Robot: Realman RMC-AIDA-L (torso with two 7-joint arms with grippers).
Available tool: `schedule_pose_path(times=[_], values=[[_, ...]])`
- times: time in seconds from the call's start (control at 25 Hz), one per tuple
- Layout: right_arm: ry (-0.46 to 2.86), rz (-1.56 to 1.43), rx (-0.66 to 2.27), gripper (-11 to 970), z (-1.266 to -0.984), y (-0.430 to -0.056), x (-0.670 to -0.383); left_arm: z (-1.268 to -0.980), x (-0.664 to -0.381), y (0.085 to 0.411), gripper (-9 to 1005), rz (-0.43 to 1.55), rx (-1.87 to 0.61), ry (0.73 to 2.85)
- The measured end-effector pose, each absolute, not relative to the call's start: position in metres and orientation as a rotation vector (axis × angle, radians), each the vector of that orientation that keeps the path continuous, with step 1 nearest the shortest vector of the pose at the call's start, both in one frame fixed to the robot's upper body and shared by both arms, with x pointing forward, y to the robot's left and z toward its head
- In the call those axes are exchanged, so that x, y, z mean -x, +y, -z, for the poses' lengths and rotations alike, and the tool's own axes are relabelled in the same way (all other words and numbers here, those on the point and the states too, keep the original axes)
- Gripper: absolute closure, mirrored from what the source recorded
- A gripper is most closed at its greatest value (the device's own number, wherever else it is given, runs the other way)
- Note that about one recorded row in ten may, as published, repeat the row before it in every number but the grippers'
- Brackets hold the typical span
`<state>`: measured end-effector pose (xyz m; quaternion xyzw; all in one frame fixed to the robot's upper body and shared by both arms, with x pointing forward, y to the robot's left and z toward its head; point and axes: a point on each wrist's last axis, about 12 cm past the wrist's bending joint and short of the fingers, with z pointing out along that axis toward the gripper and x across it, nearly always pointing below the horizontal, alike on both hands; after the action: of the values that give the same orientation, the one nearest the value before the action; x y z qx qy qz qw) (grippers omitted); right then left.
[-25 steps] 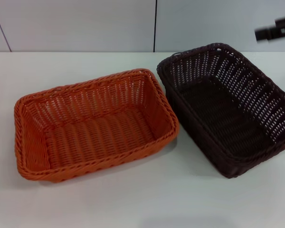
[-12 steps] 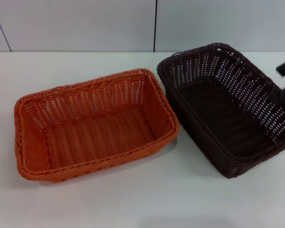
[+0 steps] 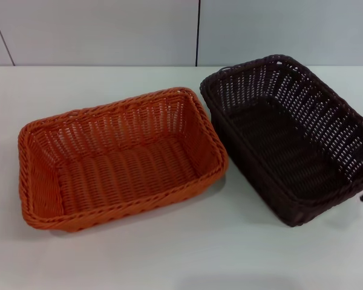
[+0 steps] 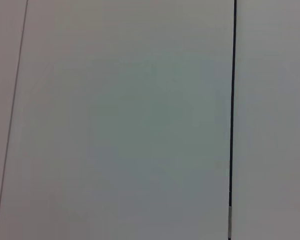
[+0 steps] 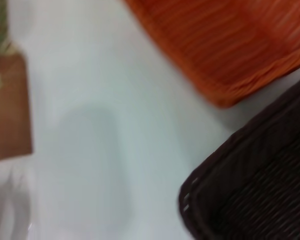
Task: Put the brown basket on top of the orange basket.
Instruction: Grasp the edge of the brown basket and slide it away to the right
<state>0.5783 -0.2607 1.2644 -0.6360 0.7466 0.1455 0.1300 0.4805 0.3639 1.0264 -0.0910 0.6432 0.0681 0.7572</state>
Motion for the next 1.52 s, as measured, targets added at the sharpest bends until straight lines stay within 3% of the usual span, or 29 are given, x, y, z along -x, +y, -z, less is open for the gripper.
schedule_pose_path(times=[1.52], values=[[2.212,-0.234,1.924,129,-1.205,-0.226,-0.595,-1.027,-0.481,0.363,217,-0.131,0.197,1.397]])
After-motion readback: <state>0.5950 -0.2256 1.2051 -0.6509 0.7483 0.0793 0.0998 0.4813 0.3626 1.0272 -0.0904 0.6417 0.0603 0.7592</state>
